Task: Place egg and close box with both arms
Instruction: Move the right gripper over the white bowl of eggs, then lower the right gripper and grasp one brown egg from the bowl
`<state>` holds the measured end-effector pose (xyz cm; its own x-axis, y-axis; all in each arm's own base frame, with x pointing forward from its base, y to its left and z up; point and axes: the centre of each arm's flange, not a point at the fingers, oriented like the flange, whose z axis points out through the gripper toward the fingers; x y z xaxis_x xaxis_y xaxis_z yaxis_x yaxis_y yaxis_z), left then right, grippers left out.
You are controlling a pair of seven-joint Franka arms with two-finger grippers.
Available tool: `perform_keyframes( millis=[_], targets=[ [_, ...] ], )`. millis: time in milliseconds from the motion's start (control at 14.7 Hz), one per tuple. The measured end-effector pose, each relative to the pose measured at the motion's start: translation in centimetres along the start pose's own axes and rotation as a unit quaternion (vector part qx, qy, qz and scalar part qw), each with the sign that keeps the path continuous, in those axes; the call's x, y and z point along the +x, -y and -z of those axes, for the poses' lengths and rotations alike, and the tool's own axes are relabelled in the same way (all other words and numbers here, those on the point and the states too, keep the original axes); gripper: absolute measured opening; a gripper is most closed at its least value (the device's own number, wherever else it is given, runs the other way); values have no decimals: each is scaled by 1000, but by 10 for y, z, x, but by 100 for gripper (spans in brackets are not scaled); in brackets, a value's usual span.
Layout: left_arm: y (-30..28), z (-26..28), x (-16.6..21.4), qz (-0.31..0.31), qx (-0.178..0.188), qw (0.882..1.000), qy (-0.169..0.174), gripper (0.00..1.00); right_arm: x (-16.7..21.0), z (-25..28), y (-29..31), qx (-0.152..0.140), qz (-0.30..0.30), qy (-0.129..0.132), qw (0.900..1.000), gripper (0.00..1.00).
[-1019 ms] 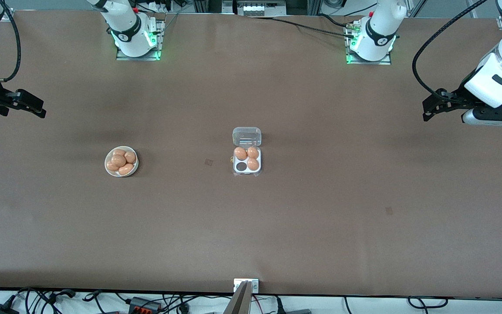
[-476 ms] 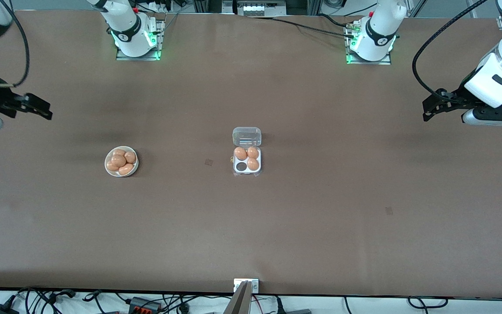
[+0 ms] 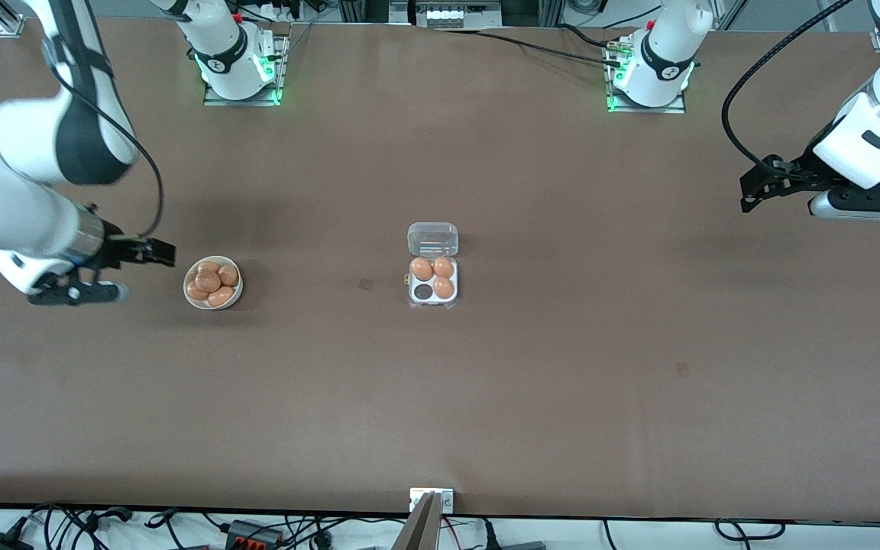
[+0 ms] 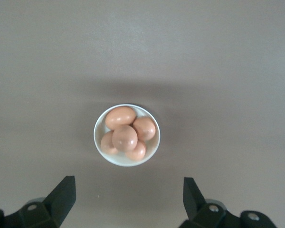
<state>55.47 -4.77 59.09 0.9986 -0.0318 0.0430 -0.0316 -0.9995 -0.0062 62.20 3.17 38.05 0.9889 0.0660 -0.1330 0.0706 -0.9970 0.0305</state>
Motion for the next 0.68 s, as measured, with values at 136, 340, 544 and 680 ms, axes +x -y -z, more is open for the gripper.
perform_keyframes(
  millis=[136, 340, 544, 680],
  targets=[
    [0, 0, 0, 0, 0, 1000, 0, 100, 10, -31, 0, 0, 0, 9, 1000, 100],
    [0, 0, 0, 0, 0, 1000, 0, 100, 17, -65, 0, 12, -6, 29, 999, 100],
    [0, 0, 0, 0, 0, 1000, 0, 100, 20, -92, 2, 19, -10, 49, 999, 100],
    [0, 0, 0, 0, 0, 1000, 0, 100, 21, -107, 3, 25, -13, 57, 998, 100]
  ],
)
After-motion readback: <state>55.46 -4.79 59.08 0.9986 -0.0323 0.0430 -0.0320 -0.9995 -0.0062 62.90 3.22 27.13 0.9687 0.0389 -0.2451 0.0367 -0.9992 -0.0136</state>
